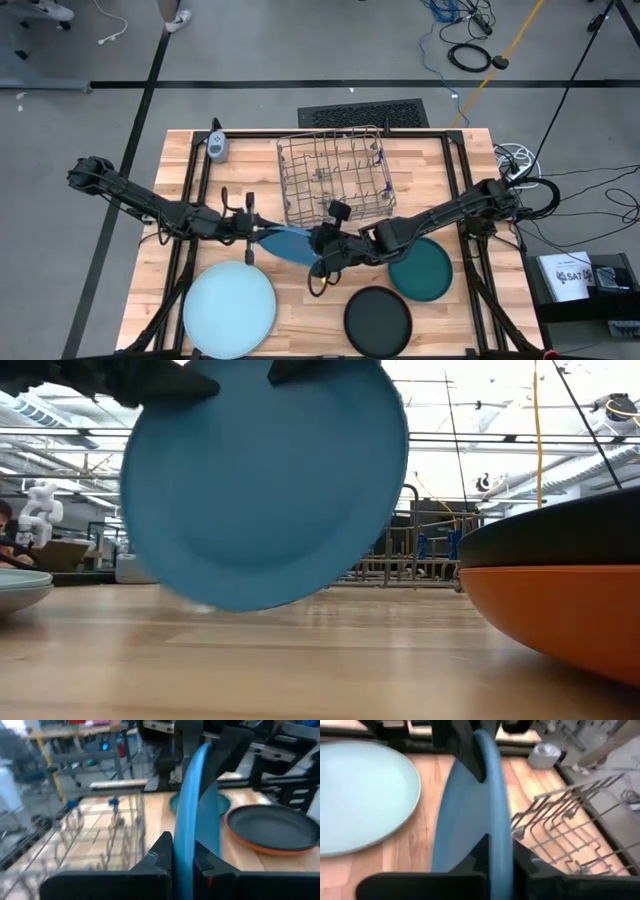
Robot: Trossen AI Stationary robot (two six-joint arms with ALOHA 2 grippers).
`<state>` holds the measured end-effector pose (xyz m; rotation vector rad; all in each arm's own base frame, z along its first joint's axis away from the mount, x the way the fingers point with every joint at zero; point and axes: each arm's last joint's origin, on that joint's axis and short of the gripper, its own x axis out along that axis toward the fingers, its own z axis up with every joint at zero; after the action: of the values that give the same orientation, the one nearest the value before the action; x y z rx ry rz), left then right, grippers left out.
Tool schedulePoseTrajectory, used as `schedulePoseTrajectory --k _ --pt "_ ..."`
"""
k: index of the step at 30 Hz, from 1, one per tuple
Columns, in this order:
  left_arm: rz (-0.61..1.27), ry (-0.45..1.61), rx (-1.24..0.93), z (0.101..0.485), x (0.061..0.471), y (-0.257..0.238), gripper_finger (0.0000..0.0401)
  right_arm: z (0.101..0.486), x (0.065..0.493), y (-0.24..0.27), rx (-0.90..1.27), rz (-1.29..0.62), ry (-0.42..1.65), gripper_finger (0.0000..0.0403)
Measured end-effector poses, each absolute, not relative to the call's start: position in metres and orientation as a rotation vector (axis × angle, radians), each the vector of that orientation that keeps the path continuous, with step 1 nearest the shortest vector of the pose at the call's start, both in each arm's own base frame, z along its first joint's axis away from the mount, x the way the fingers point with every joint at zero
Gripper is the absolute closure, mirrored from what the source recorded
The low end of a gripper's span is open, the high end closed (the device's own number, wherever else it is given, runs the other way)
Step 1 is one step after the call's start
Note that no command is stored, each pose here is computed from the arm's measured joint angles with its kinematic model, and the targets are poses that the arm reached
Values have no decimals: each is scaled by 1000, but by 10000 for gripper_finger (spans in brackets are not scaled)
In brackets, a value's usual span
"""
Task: Sort dishes
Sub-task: Put the blue plate in the dish rack
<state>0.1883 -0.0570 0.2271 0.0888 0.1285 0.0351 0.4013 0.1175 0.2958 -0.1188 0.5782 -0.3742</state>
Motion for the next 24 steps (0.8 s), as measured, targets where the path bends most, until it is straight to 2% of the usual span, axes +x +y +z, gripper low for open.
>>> schedulePoseTrajectory --k 4,7,12,15,18,21,24 --pt "45 75 84 233 189 -57 384 309 393 122 -130 -359 546 389" --pt "60 -34 35 246 188 -56 357 326 382 126 -139 -383 491 393" --pt "72 -180 -59 265 174 -52 255 355 358 132 -158 -424 425 394" --pt "105 -254 -102 278 161 -48 184 357 348 136 -192 -451 444 394" --pt "111 -337 -152 291 143 -44 140 359 339 141 -211 -500 440 395" --pt "90 -402 -169 301 128 -41 130 367 326 140 -238 -620 397 395" --pt "64 -433 -173 305 117 -40 136 374 319 141 -239 -742 324 395"
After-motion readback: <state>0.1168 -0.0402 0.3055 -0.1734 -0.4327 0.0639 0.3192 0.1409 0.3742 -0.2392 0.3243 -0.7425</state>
